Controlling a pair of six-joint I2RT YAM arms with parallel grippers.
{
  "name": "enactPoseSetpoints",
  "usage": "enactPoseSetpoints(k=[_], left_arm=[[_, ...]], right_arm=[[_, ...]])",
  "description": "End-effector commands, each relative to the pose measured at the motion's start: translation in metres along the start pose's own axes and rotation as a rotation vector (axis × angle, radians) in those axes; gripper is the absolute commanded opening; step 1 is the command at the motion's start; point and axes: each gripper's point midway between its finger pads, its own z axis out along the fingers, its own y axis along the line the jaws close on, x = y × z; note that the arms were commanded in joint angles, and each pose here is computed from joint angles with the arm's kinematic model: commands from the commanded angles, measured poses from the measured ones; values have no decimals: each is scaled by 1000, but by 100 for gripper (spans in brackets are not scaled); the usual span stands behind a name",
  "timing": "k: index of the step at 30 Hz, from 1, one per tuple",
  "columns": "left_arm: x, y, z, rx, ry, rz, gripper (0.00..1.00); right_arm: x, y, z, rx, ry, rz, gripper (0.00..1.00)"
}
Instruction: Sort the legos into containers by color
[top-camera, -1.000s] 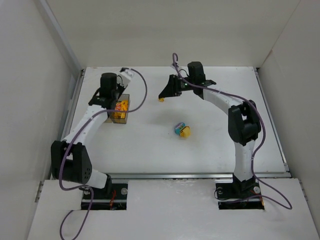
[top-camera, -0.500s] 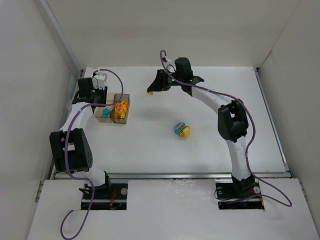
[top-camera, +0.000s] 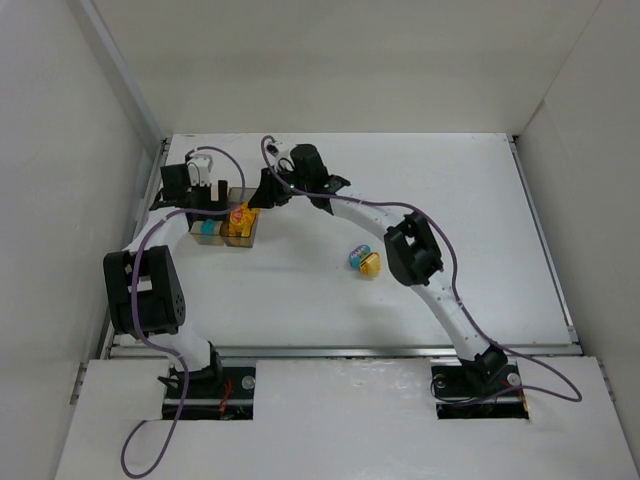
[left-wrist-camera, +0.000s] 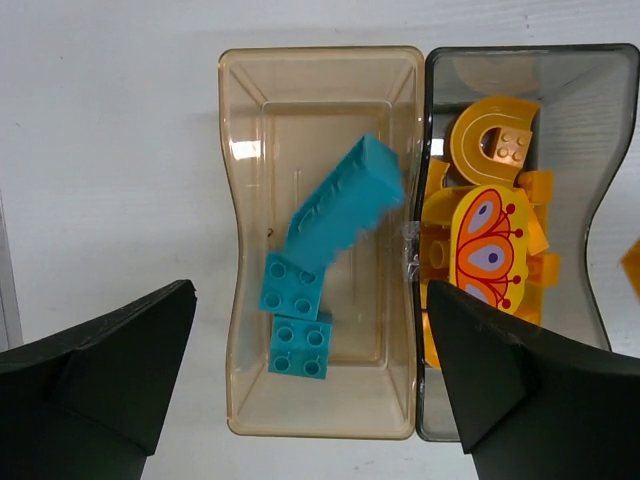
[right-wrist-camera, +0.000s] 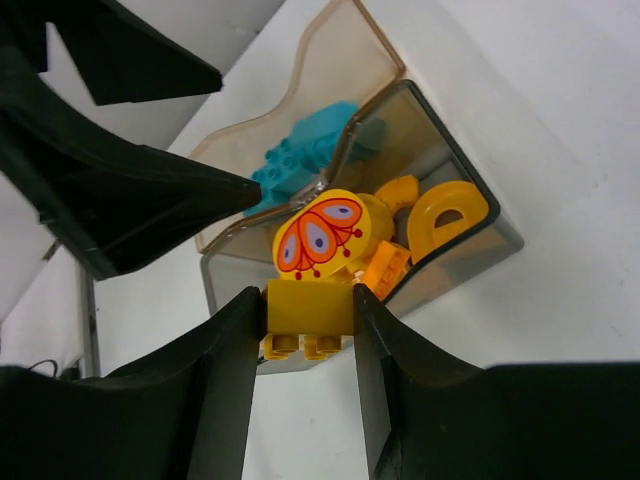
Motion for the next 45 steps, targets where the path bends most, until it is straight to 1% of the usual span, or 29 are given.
enactPoseSetpoints(k=[1,5,7,8,11,12,13,15,16,17,19,20,21,22,26,29,30,31,32,33,34,35,36,37,40,41,43,44,45], left_arm=[[-36,6,-18,-26,-100,-22,100],[-61,20,-33,-105,-126,-75,100],[-76,32,-46,-171,-146,-112,100],[-82,44,-55,-246,-159,-158,100],[-98,58,-74,-352,-190,-224,100],[-100,59,-78,-365,-205,-259,100],[-103,56,-80,-367,-209,-265,100],[-106,55,-84,-384,-218,-261,100],[-107,50,-83,-380,-221,-262,100],[-107,49,-83,-380,-221,-262,100],[-109,49,-87,-380,-230,-263,100],[-109,49,-87,-380,-230,-263,100],[-109,49,-87,-380,-230,-263,100],[-109,51,-87,-390,-230,-264,100],[-109,51,-87,-390,-230,-264,100],[-113,52,-90,-390,-240,-265,100],[-121,52,-94,-390,-260,-266,100],[-124,53,-96,-390,-263,-267,100],[-129,54,-99,-392,-275,-254,100],[-135,55,-103,-397,-282,-218,100],[-153,54,-112,-394,-328,-200,100],[-161,57,-118,-409,-346,-189,100],[-173,62,-127,-432,-381,-183,100],[-193,66,-142,-451,-438,-184,100],[-218,73,-160,-483,-503,-210,100],[-230,71,-167,-469,-520,-170,100],[-239,62,-169,-412,-536,-143,100],[-235,58,-166,-391,-518,-136,100],[-232,55,-159,-370,-499,-129,97]], right_arm=[[-60,19,-7,4,-165,-88,0],[-68,27,1,15,-221,-117,0],[-55,28,14,20,-211,-114,0],[-56,25,14,34,-220,-112,0],[-49,11,21,99,-234,-98,0],[-51,7,21,121,-244,-106,3],[-44,7,26,125,-236,-104,13],[-38,2,29,131,-226,-108,20],[-43,3,28,135,-239,-111,38],[-41,0,30,137,-237,-123,50],[-43,8,32,126,-241,-139,64],[-47,10,31,122,-249,-143,85],[-47,10,31,122,-249,-143,100],[-47,10,31,122,-249,-143,100],[-77,32,14,124,-297,-202,100],[-110,62,-18,140,-343,-281,100],[-124,62,-33,179,-371,-305,100],[-142,74,-61,209,-400,-334,100],[-150,78,-76,253,-411,-398,100],[-159,73,-96,348,-440,-421,100],[-138,49,-110,441,-391,-434,100],[-161,69,-150,510,-436,-532,100],[-158,64,-168,584,-431,-559,100],[-157,49,-195,728,-437,-566,100],[-117,20,-263,986,-361,-551,100],[-89,1,-275,1003,-266,-537,100],[-69,5,-293,917,-173,-507,100],[-39,-4,-298,833,-50,-443,100],[-21,-10,-300,814,2,-385,100]])
